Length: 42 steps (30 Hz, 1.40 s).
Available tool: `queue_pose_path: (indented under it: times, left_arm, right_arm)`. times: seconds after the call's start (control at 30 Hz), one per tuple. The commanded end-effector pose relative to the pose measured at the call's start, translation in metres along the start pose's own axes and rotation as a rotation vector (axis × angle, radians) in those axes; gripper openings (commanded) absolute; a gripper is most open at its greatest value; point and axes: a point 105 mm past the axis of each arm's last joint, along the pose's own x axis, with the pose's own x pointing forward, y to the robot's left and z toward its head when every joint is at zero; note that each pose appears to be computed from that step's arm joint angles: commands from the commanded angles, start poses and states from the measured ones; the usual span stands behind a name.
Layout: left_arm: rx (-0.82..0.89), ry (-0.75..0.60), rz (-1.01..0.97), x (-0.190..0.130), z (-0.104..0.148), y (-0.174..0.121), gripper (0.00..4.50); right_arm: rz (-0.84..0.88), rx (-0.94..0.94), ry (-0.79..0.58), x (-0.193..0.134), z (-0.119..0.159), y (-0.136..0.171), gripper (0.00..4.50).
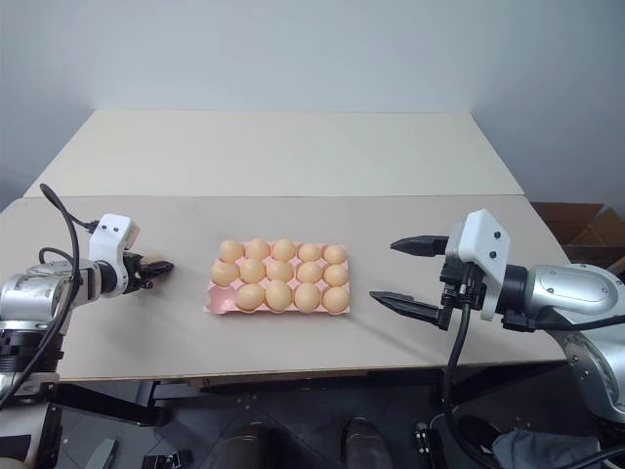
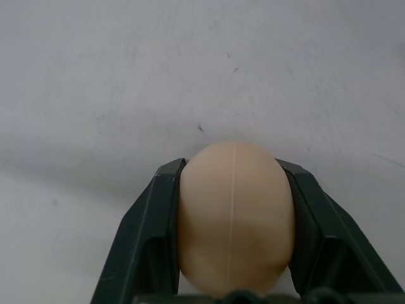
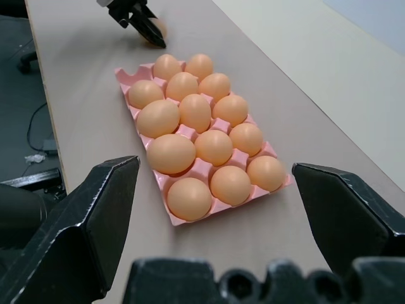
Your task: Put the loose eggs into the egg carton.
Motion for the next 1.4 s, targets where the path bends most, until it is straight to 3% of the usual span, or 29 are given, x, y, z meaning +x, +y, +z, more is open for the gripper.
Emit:
queue_pose_path:
  times: [0.03,0.2,0.4,0.77,1.03,1.23,1.4]
  left_arm:
    - [0.076,-0.104,-0.075,-0.015,0.028,-0.009,1.77]
    - [0.336,-0.257,-0.395,-0.049,0.05,-0.052,1.77]
    - [0.484,-0.263,-0.75,-0.066,0.041,-0.092,1.77]
    - [0.476,-0.182,-0.825,-0.046,0.016,-0.106,1.77]
    - [0.483,-0.226,-0.81,-0.052,0.024,-0.1,4.45]
    - [0.458,-0.308,-0.702,-0.083,0.042,-0.064,4.48]
    - [0.467,-0.342,-0.617,-0.119,0.036,-0.032,4.48]
  right_arm:
    - [-0.027,-0.046,-0.032,-0.004,0.013,-0.003,4.5]
    - [-0.033,-0.043,-0.03,-0.004,0.012,-0.001,4.5]
    - [-0.036,-0.041,-0.031,-0.002,0.01,0.001,4.5]
    - [-0.061,-0.041,-0.038,-0.003,0.01,0.002,4.5]
    - [-0.067,-0.038,-0.031,-0.003,0.009,0.001,4.5]
    - [-0.062,-0.031,-0.029,-0.004,0.007,0.0,4.5]
    - [-0.047,-0.03,-0.023,-0.005,0.004,-0.005,4.5]
